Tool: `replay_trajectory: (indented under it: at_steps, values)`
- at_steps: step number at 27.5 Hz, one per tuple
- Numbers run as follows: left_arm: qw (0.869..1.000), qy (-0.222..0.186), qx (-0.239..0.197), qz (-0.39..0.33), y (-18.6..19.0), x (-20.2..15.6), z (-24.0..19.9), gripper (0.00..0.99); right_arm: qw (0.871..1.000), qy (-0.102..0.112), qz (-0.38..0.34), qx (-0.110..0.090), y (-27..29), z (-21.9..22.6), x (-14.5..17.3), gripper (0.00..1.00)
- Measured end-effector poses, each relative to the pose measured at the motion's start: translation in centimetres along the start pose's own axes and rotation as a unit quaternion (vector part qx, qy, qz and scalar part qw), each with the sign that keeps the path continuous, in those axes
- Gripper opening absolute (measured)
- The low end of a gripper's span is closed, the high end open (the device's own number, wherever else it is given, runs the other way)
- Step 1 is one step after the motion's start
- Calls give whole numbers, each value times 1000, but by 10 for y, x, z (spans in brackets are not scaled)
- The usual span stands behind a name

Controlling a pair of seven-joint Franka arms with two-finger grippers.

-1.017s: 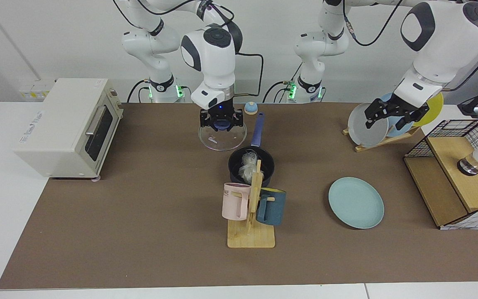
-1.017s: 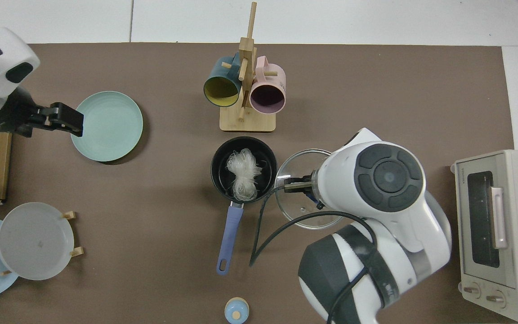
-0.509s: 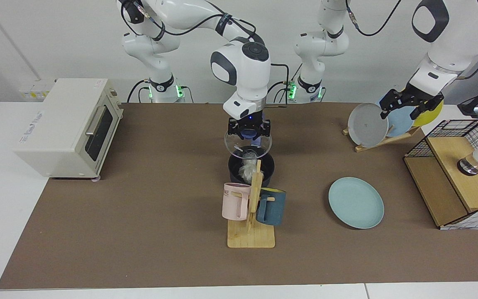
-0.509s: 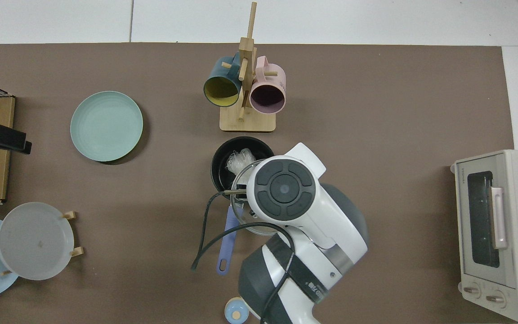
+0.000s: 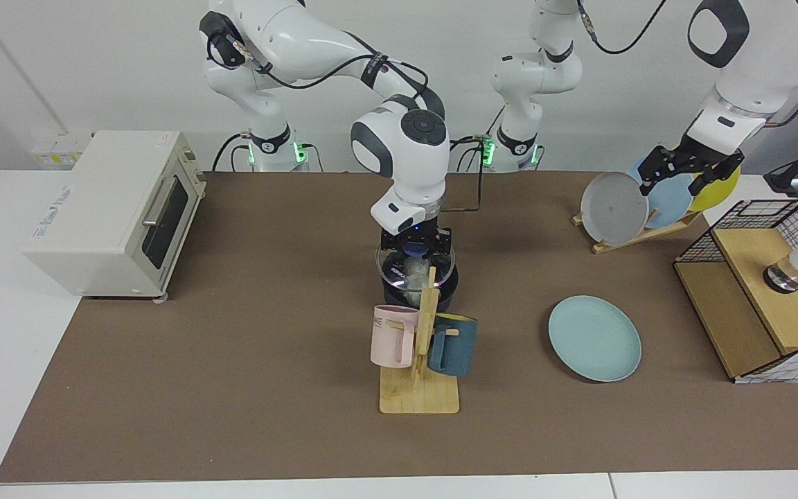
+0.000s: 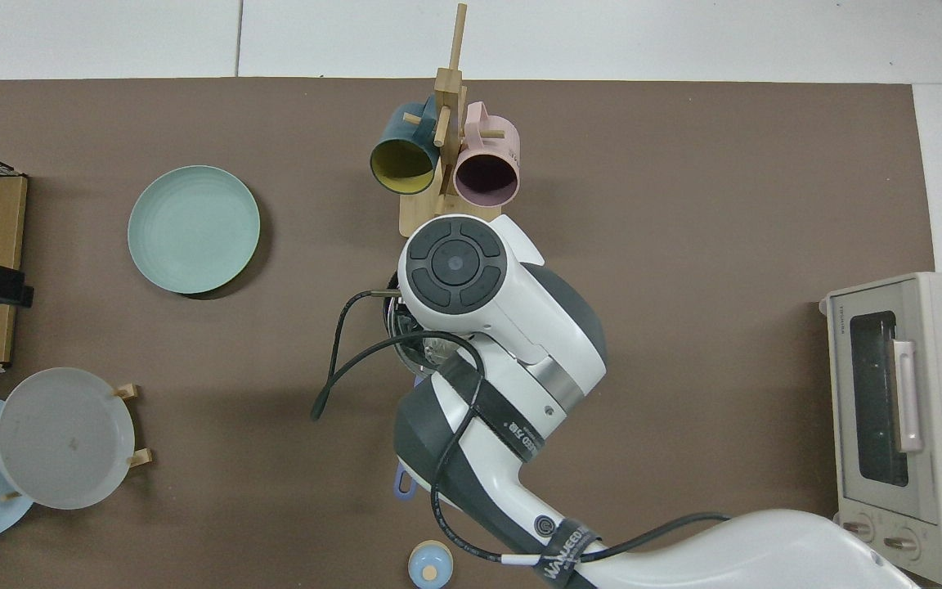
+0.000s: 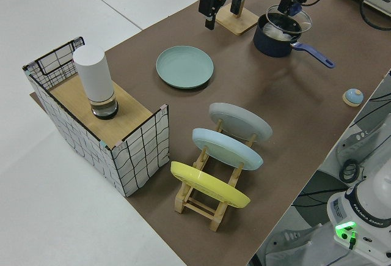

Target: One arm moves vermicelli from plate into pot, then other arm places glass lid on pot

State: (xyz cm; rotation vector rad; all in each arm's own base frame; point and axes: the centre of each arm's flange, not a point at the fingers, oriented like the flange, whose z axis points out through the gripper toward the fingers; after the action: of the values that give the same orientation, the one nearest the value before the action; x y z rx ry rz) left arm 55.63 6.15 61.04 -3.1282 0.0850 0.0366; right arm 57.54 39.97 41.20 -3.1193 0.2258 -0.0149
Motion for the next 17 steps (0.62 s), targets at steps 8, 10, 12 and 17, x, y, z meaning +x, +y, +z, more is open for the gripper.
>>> replay_trajectory:
  at_steps: [8,10,12,17]
  values:
    - [1000,5,1,2,3,0,-2,991,1000,-4,2,1,-3,13,11,432]
    - [1000,5,1,5,5,0,-2,991,1000,-4,2,2,-3,14,12,432]
    - [1000,5,1,7,7,1,-3,991,1000,-5,2,2,-4,15,12,432]
    - [1000,5,1,11,12,2,-3,991,1000,-7,0,2,-6,21,11,432]
